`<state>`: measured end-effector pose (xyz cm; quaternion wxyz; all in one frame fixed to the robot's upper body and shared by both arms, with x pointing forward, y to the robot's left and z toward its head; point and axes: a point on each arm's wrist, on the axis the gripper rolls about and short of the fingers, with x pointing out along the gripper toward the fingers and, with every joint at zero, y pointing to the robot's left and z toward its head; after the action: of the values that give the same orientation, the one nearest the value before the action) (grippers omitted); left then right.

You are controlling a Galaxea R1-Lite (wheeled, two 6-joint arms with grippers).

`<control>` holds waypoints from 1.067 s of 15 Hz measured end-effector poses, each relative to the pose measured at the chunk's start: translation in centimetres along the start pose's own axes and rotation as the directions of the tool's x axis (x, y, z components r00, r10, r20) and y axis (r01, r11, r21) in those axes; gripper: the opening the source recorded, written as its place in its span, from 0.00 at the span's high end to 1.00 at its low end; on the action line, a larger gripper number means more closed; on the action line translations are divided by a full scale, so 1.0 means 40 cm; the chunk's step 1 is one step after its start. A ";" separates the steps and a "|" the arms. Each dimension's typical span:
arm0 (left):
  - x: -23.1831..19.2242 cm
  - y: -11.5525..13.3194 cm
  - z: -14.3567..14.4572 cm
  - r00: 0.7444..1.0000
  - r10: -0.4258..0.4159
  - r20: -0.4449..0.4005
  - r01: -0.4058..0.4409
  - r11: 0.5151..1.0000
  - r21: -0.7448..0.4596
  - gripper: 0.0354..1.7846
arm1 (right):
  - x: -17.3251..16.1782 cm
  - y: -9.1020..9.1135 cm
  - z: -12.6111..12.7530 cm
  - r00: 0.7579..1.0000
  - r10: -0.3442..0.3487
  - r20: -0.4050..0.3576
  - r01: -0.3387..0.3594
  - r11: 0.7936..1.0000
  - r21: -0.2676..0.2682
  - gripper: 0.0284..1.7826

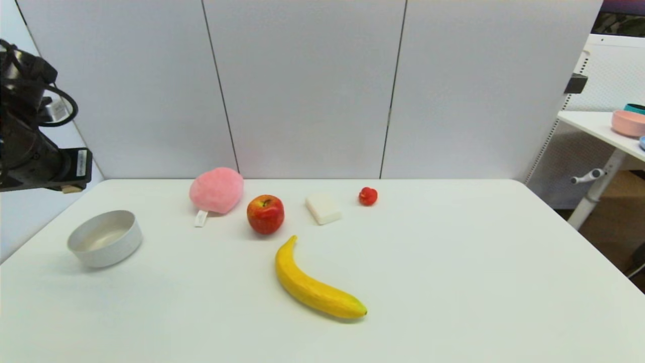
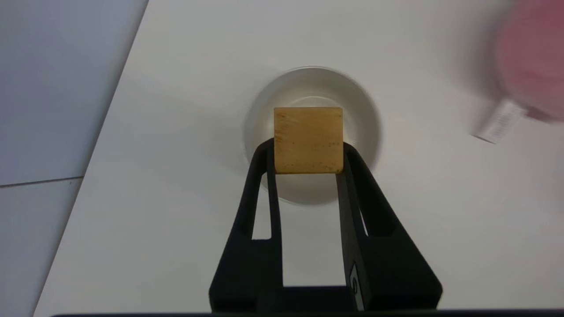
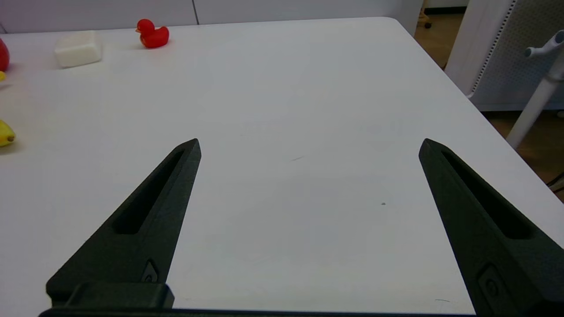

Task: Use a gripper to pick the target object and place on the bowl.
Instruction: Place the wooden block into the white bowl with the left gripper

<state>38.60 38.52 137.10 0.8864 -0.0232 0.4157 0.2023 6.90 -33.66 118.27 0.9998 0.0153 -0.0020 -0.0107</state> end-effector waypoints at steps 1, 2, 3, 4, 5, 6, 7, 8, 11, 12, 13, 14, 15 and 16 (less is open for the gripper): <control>0.031 0.010 -0.006 0.999 0.015 -0.029 -0.015 1.000 -0.006 0.80 | 0.000 0.000 0.000 1.000 0.000 0.000 0.000 1.000 0.000 0.04; 0.061 0.019 -0.013 0.998 0.028 -0.063 -0.029 1.000 -0.012 0.80 | 0.000 0.000 0.000 1.000 0.000 0.000 0.000 1.000 0.000 0.04; 0.086 0.023 -0.016 0.996 0.027 -0.083 -0.028 0.999 -0.018 0.80 | 0.000 0.000 0.000 1.000 0.000 0.000 0.000 1.000 0.000 0.04; 0.112 0.027 -0.015 0.996 0.012 -0.093 -0.015 0.999 -0.029 0.80 | 0.000 0.000 0.000 1.000 0.000 0.000 0.000 1.000 0.000 0.04; 0.136 0.029 -0.015 0.995 -0.003 -0.103 -0.001 0.999 -0.039 0.80 | 0.000 0.000 0.000 1.000 0.000 0.000 0.000 1.000 0.000 0.04; 0.155 0.031 -0.015 0.994 -0.007 -0.112 0.001 0.999 -0.047 0.80 | 0.000 0.000 0.000 1.000 0.000 0.000 0.000 1.000 0.000 0.04; 0.169 0.030 -0.018 0.992 -0.007 -0.126 0.001 0.999 -0.046 0.80 | 0.000 0.000 0.000 1.000 0.000 0.000 0.000 1.000 0.000 0.04; 0.179 0.027 -0.022 0.990 -0.011 -0.141 0.005 0.999 -0.043 0.80 | 0.000 0.000 0.000 1.000 0.000 0.000 0.000 1.000 0.000 0.04; 0.186 0.011 -0.038 0.983 -0.045 -0.178 0.041 0.999 -0.028 0.80 | 0.000 0.000 0.000 1.000 0.000 0.000 0.000 1.000 0.000 0.04; 0.181 0.010 -0.043 0.981 -0.047 -0.187 0.043 0.999 -0.026 0.80 | 0.000 0.000 0.000 1.000 0.000 0.000 0.000 1.000 0.000 0.04; 0.173 0.008 -0.048 0.979 -0.048 -0.200 0.044 0.999 -0.020 0.80 | 0.000 0.000 0.000 1.000 0.000 0.000 0.000 1.000 0.000 0.04; 0.165 0.005 -0.055 0.975 -0.049 -0.216 0.048 0.999 -0.013 0.80 | 0.000 0.000 0.000 1.000 0.000 0.000 0.000 1.000 0.000 0.04; 0.160 0.002 -0.058 0.974 -0.051 -0.221 0.050 0.999 -0.010 0.80 | 0.000 0.000 0.000 1.000 0.000 0.000 0.000 1.000 0.000 0.04; 0.159 0.000 -0.062 0.973 -0.051 -0.224 0.051 0.999 -0.006 0.80 | 0.000 0.000 0.000 1.000 0.000 0.000 0.000 1.000 0.000 0.04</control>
<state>40.42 40.16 130.75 0.8388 -0.0568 0.5121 0.1757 6.90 -33.66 118.27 0.9998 0.0153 -0.0022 -0.0107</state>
